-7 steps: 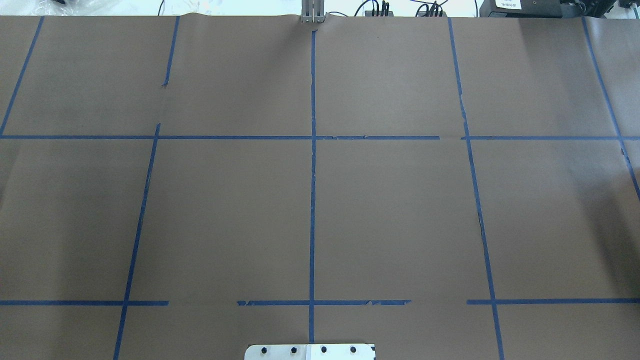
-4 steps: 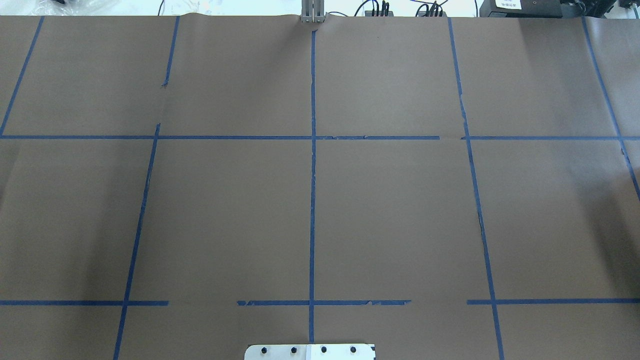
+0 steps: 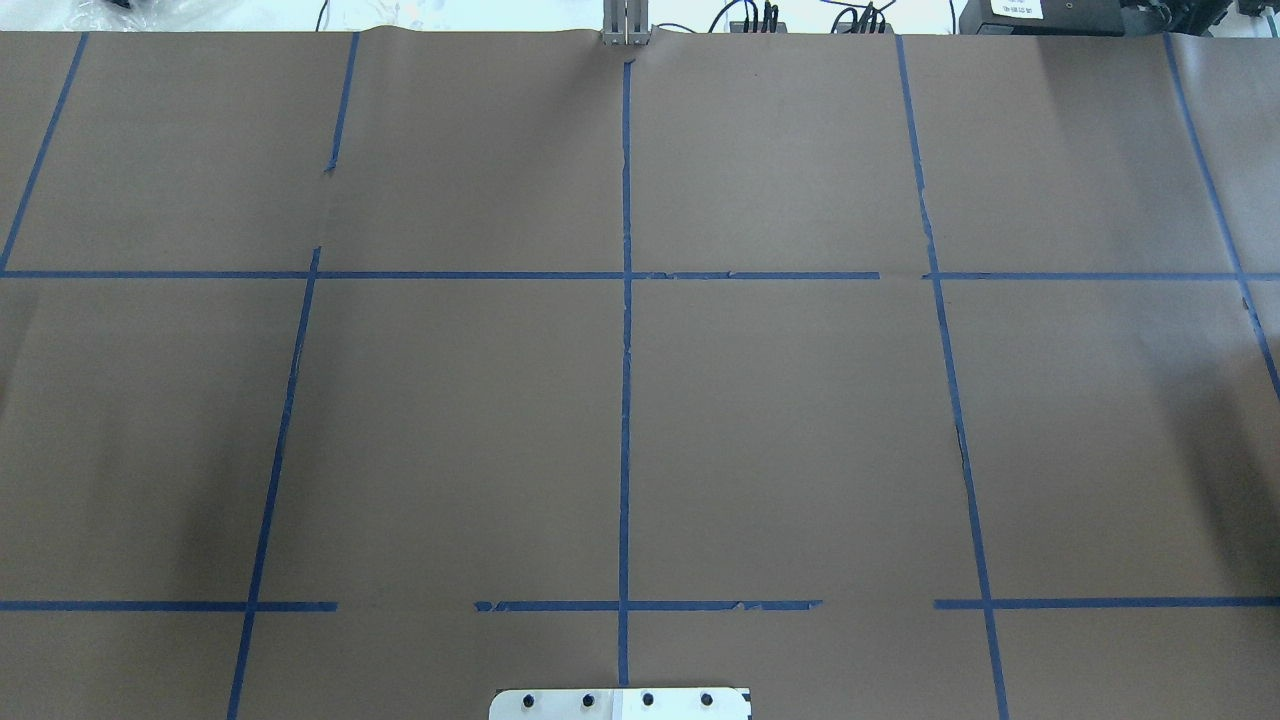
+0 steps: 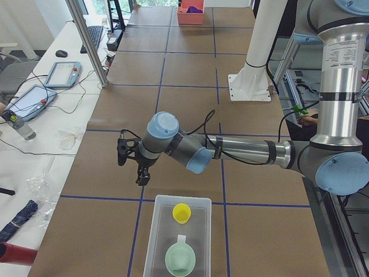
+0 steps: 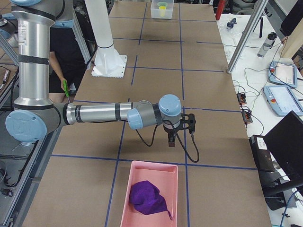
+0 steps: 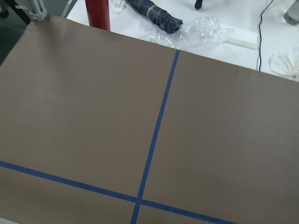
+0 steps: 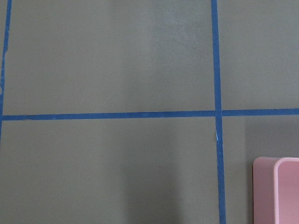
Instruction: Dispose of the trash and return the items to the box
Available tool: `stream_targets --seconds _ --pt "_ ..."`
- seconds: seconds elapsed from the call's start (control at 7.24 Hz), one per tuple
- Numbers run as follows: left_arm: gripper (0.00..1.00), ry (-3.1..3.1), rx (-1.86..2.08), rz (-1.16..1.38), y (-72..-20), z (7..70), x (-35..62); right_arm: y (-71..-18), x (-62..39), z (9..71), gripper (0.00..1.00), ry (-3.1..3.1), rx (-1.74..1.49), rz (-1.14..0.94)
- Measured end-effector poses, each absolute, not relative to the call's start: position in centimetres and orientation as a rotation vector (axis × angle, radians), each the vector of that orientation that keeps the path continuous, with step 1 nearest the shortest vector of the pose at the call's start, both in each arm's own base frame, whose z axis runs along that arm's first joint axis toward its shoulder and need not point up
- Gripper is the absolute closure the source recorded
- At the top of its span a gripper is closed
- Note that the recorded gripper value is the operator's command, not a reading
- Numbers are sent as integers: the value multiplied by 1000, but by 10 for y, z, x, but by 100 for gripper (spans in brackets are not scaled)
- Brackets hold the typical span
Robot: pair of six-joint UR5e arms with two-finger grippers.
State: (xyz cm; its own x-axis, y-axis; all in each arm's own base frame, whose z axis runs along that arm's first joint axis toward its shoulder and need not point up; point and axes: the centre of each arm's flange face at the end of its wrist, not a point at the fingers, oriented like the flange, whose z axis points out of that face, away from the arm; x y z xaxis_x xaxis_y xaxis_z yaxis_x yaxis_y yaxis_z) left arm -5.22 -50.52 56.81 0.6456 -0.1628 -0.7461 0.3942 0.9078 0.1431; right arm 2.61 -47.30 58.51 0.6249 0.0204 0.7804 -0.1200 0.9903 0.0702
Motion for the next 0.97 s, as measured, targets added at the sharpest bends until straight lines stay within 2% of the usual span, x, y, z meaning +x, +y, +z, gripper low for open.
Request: stream_targets --seconds 0.41,0.97 --pt "0 723 209 -49 -522 579 -39 -470 26 588 0 -892 113 84" --pt "0 703 130 61 -519 617 -40 -467 27 594 0 -889 103 89"
